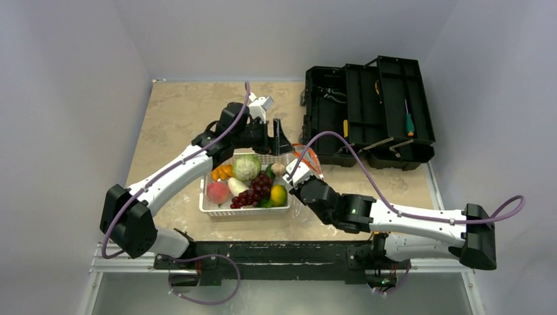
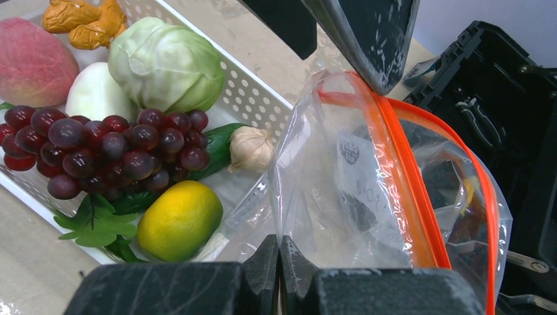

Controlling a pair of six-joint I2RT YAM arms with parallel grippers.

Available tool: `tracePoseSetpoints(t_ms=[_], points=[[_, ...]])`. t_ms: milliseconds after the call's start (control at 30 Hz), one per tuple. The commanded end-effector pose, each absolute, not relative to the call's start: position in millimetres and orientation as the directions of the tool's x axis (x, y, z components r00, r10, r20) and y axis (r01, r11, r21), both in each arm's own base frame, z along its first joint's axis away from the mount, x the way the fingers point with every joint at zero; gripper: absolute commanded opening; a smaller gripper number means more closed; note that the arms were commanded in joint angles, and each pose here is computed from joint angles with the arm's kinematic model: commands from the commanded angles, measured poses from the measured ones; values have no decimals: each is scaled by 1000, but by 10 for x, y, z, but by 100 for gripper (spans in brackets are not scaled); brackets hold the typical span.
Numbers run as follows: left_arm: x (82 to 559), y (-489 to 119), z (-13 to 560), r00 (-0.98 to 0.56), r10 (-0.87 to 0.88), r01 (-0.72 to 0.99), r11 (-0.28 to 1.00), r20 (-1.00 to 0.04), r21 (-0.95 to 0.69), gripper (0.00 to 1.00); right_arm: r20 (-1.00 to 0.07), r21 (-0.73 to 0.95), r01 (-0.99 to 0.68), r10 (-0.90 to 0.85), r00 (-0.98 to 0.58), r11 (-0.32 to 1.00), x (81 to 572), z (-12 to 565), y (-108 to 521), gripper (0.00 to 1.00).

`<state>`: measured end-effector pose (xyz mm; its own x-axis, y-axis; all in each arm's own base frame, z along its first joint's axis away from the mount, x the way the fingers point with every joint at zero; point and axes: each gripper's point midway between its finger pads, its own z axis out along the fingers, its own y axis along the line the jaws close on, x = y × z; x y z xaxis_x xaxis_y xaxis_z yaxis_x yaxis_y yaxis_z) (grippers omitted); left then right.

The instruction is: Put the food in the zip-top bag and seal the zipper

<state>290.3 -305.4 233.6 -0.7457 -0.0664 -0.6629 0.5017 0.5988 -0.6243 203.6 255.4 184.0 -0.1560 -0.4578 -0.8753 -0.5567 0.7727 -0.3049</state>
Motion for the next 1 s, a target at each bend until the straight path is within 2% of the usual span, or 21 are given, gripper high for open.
tracePoseSetpoints(t_ms=[0, 167, 233, 533, 567, 667, 833, 900, 967], points=[[2978, -3109, 2403, -739, -88, 482, 624, -668, -615, 78, -893, -310, -542, -436, -117, 781, 2065, 2000, 2654, 0], [2863, -3194, 2253, -757, 1, 503, 639, -653, -582, 77, -887, -328, -531, -449, -112, 781, 2052, 1972, 2683, 0], [2840, -3219, 2204, -757, 33, 517, 641, -653, -567, 73, -884, -334, -517, -452, -119, 789, 2063, 1953, 2666, 0], [2733, -3294, 2273, -711, 91, 615, 560, -697, -555, 16, -891, -303, -492, -426, -156, 816, 2049, 1938, 2618, 0], [2728, -3296, 2275, -709, 94, 620, 556, -699, -553, 11, -893, -295, -489, -419, -164, 821, 2042, 1943, 2601, 3], [2716, -3300, 2314, -693, 98, 639, 542, -714, -546, 1, -898, -259, -486, -393, -197, 835, 1998, 1939, 2536, 26], [2705, -3280, 2384, -654, 73, 662, 537, -753, -523, 0, -917, -120, -534, -299, -263, 837, 1813, 2075, 2456, 59], [2717, -3267, 2392, -642, 68, 665, 546, -764, -510, 0, -929, -43, -600, -254, -271, 799, 1687, 2209, 2499, 78], [2715, -3267, 2388, -633, 71, 669, 552, -771, -498, 0, -943, 31, -659, -197, -269, 752, 1568, 2428, 2559, 87]])
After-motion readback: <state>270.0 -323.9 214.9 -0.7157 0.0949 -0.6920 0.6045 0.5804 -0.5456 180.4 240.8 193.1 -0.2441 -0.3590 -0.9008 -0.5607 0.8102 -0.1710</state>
